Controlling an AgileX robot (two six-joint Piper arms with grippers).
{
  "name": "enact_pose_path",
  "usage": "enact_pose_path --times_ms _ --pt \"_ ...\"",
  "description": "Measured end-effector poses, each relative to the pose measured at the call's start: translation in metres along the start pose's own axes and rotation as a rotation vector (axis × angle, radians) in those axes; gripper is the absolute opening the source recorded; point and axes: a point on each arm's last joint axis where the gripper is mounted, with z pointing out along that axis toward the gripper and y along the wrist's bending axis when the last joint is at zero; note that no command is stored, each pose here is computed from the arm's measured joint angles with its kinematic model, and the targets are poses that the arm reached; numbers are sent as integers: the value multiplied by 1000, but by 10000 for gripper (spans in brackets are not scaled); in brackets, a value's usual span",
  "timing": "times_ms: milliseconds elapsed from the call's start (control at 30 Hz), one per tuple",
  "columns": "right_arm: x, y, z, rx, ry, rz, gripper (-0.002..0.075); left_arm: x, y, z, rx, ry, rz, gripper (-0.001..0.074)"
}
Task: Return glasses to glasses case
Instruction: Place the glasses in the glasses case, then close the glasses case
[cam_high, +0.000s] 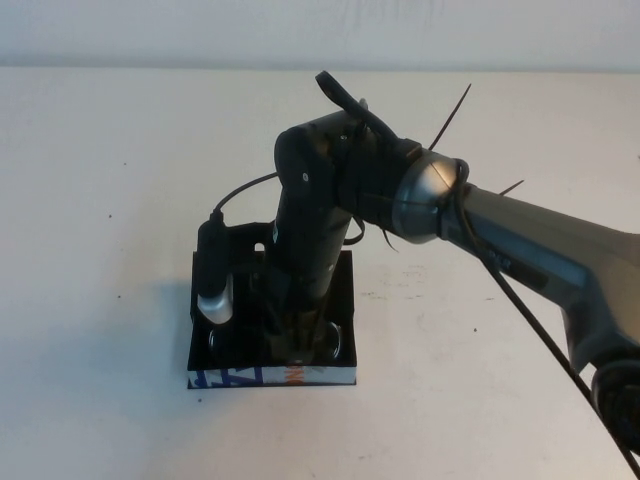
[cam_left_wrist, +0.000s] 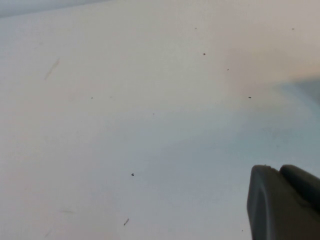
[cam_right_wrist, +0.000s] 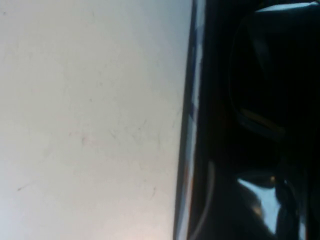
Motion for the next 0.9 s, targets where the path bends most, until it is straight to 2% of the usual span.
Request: enact_pose_path --times_ms 133,233,333,467,533,900 --pt "-2 3 -27 53 -22 8 330 0 0 0 0 0 0 -1" --pt "-4 8 -55 105 -50 49 298 0 0 0 0 0 0 -1" --pt "-5 14 -82 149 -87 82 228 0 0 0 0 0 0 -1" --pt "-6 23 -110 190 -125 88 71 0 0 0 0 0 0 -1" --pt "-5 25 -116 197 -132 90 22 0 0 0 0 0 0 -1" --pt "-7 28 -119 181 -156 113 -11 0 0 0 0 0 0 -1"
